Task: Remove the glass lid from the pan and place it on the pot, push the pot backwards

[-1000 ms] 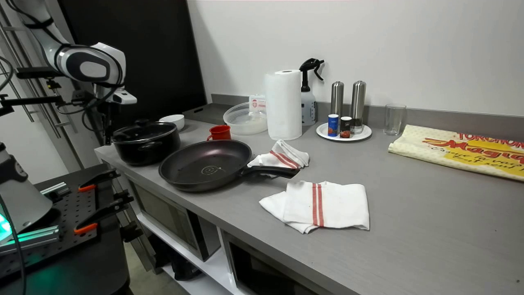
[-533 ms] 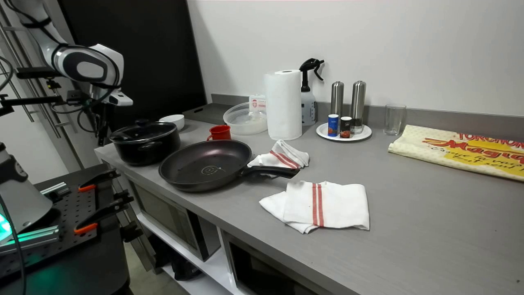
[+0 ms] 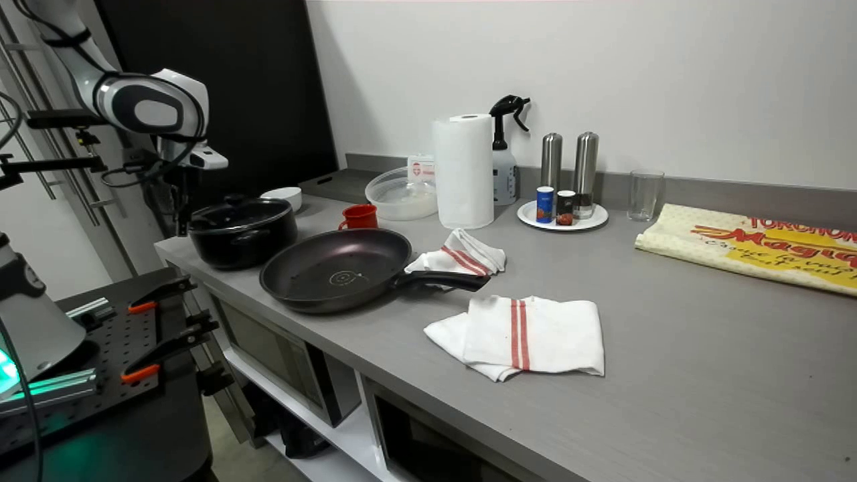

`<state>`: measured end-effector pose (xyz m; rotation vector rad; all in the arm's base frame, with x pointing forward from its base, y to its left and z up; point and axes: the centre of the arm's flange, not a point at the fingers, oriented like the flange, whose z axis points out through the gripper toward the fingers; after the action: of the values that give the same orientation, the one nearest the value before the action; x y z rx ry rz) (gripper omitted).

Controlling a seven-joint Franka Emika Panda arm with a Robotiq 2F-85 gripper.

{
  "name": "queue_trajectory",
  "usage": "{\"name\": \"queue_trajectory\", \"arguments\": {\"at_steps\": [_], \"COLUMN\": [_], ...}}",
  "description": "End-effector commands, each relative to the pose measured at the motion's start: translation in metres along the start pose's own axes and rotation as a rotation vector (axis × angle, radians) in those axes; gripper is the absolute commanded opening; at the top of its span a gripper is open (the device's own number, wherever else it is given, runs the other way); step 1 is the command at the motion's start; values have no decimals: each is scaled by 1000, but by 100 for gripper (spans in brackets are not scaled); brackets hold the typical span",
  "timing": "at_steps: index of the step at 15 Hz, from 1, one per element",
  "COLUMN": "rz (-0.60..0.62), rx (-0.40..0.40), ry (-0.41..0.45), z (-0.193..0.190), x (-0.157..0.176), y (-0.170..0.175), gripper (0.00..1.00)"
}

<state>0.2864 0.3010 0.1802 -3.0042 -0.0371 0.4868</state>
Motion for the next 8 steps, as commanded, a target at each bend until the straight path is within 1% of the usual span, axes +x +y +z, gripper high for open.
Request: {"name": "queue_trajectory", "arguments": {"at_steps": [1, 3, 8], "rz": [-5, -17, -36], "rx": [-5, -10, -5], "ry": [66, 88, 101], "z": [1, -1, -6], "x": [26, 29, 24], "y": [1, 2, 4], "gripper": [100, 100, 100]}}
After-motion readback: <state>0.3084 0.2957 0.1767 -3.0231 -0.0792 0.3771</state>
